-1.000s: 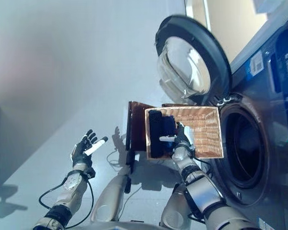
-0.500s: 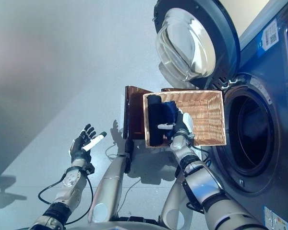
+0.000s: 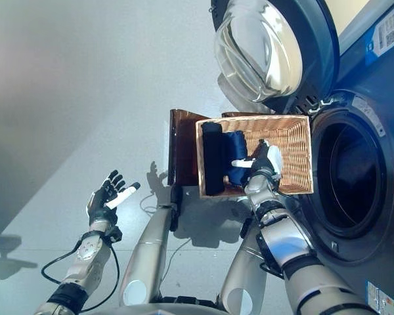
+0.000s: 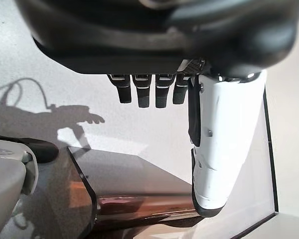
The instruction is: Pick up the clothes and place them into the washing machine
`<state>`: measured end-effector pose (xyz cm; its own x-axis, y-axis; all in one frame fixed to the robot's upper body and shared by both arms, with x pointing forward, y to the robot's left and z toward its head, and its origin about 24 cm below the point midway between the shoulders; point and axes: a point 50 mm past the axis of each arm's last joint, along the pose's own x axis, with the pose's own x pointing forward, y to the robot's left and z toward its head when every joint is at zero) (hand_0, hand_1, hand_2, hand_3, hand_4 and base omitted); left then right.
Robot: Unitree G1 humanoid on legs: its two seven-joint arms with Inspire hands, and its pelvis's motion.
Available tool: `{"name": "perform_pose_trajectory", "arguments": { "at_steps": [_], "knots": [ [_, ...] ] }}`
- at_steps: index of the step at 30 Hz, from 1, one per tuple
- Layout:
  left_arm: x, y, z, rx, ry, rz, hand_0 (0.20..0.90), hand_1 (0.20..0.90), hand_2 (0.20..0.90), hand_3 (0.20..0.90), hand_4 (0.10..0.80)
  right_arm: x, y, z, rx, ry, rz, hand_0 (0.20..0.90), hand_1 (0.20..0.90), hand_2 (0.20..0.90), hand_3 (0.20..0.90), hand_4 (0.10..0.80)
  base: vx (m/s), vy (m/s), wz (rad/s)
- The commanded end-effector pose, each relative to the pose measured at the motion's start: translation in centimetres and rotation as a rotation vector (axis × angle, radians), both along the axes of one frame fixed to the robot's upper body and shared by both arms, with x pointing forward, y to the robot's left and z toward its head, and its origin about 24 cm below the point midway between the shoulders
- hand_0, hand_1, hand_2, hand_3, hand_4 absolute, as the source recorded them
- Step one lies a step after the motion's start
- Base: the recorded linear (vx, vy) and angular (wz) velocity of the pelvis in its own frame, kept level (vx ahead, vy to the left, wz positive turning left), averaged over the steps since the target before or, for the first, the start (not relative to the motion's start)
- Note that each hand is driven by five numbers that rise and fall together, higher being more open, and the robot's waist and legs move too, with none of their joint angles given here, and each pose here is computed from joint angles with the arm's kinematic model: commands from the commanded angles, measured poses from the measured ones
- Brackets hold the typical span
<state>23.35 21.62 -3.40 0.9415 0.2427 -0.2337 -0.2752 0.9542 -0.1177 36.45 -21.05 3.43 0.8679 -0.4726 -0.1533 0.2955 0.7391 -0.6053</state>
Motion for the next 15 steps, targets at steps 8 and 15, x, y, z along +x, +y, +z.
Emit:
{"name": "perform_pose_trajectory", "arguments": {
  "at_steps": [8,15],
  "knots": [
    [-0.3,2.4,3.2,0.088,-0.146,0.026,0.9,0.9,0.9,0.9,0.8,1.1,-1.3,2.8,-0.025,-0.099,-0.065,0.9,0.9,0.9,0.9,0.8,0.012,-0.003,0.0],
    [-0.4,2.6,3.5,0.083,-0.16,0.029,0.9,0.9,0.9,0.9,0.8,1.3,-1.2,3.2,-0.019,-0.112,-0.066,0.9,0.9,0.9,0.9,0.8,0.024,-0.008,0.02]
  ]
}}
